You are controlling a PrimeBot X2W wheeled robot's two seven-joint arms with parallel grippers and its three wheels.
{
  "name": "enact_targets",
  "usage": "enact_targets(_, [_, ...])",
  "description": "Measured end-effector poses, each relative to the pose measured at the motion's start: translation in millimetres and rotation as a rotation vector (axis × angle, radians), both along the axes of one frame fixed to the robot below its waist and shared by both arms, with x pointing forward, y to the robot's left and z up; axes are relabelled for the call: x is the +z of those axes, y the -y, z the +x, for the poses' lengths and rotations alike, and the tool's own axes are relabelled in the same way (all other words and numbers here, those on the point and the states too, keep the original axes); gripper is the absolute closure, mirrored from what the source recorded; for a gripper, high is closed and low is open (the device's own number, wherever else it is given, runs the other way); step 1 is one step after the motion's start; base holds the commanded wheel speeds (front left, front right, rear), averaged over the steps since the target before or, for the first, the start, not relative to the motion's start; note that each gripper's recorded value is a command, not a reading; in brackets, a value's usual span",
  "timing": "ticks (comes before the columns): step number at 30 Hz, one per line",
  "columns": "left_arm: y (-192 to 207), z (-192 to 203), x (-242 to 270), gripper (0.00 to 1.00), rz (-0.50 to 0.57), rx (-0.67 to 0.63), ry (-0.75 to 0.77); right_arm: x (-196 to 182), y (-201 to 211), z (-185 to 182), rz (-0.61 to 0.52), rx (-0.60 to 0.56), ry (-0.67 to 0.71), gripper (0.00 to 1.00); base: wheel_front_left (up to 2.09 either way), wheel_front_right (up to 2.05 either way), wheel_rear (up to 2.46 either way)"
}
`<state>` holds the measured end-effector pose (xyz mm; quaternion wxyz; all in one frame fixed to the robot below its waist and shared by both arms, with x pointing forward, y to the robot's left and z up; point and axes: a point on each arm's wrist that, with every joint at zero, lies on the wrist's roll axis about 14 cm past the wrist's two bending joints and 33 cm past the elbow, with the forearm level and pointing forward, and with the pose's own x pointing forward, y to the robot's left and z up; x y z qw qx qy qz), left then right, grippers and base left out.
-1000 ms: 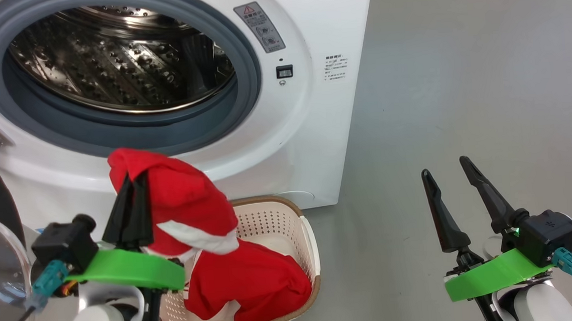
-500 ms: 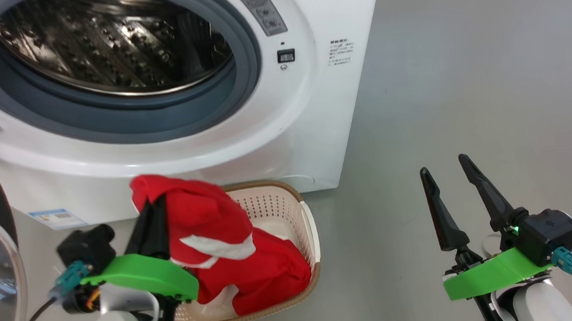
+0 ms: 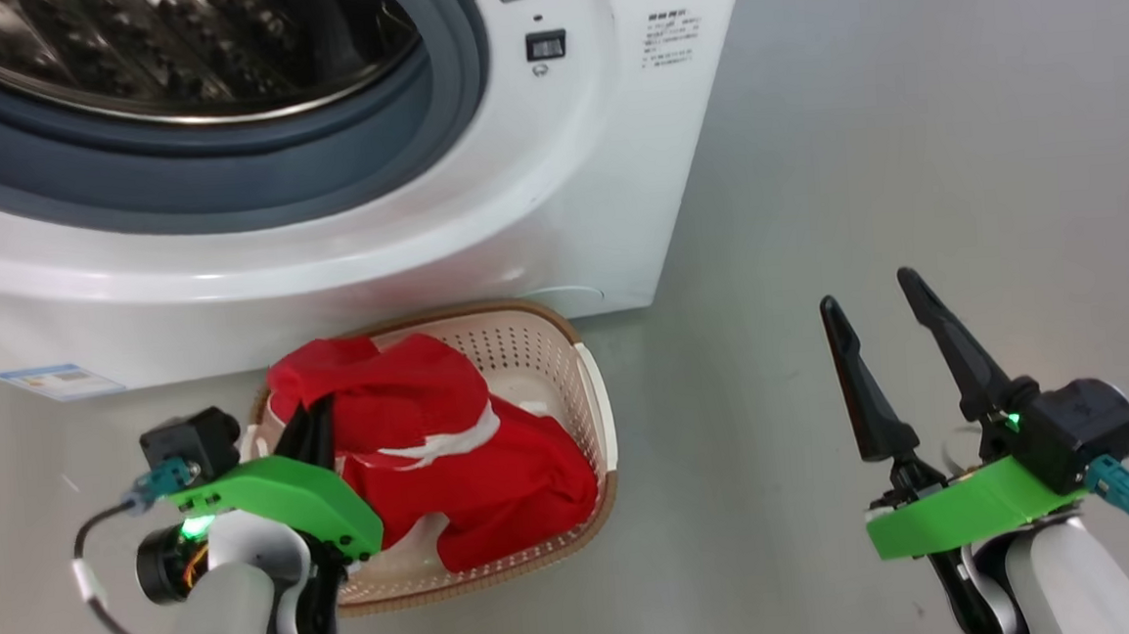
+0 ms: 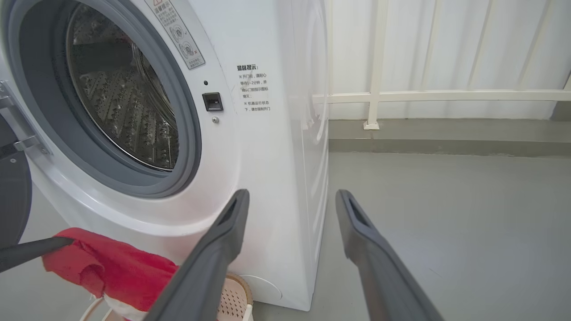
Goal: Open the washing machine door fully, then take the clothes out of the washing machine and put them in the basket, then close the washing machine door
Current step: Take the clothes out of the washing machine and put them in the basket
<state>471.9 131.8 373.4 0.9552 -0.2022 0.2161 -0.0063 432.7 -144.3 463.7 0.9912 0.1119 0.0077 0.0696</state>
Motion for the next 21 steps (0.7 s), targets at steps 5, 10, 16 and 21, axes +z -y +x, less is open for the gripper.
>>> enact_targets(5, [9,0,-35,1.0,-0.028,-0.029,-0.122,-5,4,9,0.001,-0.01,-0.007,0.0,0.0,0.0,0.0])
enact_targets(10, [15,0,-63,1.0,-0.054,-0.035,-0.216,-17,6,11,-0.004,-0.015,-0.036,0.0,0.0,0.0,0.0])
enact_targets(16, [21,-4,-96,1.0,-0.054,-0.044,-0.328,-28,10,17,-0.006,-0.023,-0.058,0.0,0.0,0.0,0.0])
enact_targets(21, [29,-12,-117,1.0,-0.061,-0.061,-0.409,-33,19,19,0.008,-0.049,-0.072,0.0,0.0,0.0,0.0])
